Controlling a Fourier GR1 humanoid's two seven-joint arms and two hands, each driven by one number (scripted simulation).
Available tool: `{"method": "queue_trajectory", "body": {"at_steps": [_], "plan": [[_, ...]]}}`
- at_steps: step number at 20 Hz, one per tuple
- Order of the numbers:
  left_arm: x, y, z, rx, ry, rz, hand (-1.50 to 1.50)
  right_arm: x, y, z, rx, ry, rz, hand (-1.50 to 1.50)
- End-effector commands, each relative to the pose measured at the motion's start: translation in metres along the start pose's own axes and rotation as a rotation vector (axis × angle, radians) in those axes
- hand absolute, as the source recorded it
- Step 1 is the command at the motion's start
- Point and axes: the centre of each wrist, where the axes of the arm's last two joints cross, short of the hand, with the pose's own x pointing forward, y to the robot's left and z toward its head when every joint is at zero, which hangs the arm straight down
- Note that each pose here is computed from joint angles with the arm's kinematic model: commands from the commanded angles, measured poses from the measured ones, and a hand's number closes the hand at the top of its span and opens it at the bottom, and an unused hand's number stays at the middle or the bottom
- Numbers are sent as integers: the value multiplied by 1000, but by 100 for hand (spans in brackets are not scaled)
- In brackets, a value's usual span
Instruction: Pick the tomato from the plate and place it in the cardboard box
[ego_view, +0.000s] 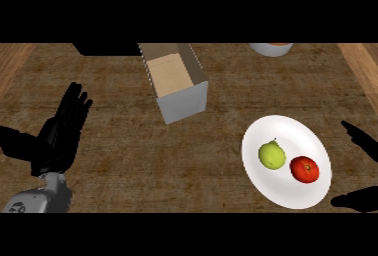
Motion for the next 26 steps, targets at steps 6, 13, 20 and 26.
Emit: {"method": "queue_trajectory", "body": {"at_steps": [6, 13, 20, 26], "plan": [[0, 6, -10, 20, 9, -3, 0, -6, 36, -27, 37, 23, 0, -150], [-23, 15, 7, -3, -13, 1, 0, -16, 31, -19, -5, 41, 41, -150], [-5, 16, -6, 12, 6, -1, 0, -8, 36, -31, 21, 54, 40, -150], [-1, 10, 18, -4, 8, 20, 0, -24, 40, -22, 39, 56, 37, -150]]}}
